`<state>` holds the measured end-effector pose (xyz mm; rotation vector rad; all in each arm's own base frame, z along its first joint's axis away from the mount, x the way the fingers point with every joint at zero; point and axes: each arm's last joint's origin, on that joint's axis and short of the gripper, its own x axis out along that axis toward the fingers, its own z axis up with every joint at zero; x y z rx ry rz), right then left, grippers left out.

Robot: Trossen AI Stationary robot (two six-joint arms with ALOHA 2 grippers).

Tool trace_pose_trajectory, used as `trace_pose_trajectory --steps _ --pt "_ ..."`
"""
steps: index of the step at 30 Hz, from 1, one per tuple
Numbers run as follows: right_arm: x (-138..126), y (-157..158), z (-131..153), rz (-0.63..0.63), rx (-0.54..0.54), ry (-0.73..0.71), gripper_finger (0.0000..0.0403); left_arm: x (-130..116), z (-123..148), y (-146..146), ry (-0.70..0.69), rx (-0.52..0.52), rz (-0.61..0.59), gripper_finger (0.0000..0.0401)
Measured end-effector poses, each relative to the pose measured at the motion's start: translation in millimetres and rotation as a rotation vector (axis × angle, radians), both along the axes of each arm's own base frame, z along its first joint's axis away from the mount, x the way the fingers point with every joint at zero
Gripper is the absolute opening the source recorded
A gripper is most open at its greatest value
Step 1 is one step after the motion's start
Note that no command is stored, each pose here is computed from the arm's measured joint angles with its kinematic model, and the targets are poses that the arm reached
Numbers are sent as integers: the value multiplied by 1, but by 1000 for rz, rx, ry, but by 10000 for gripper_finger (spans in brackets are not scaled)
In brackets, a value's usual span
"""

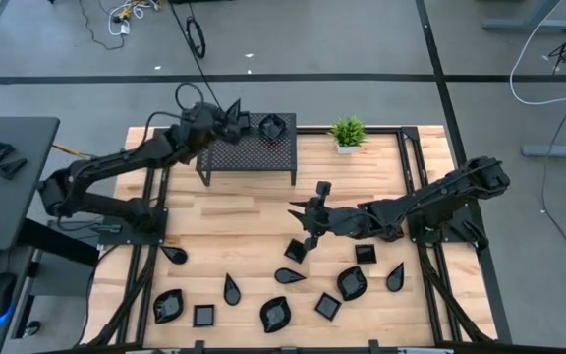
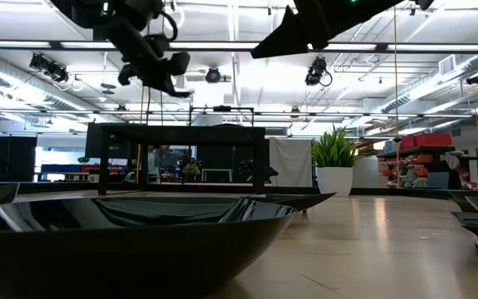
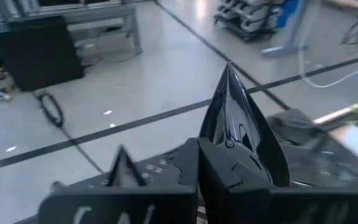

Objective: Pick & Place Mini shaped plates
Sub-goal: Stack the black drop-shaped plate on top of the drop-shaped plate on the shelf

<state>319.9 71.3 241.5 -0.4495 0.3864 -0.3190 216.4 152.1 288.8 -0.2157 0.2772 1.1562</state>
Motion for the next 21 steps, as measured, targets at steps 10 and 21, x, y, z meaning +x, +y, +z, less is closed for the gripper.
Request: trace_pose_trajectory --steps 10,21 --pt "0 -1 0 -21 59 -29 75 -28 -20 29 102 -129 208 4" --pt "1 -2 0 -22 60 -30 60 -33 -32 48 94 -177 225 5"
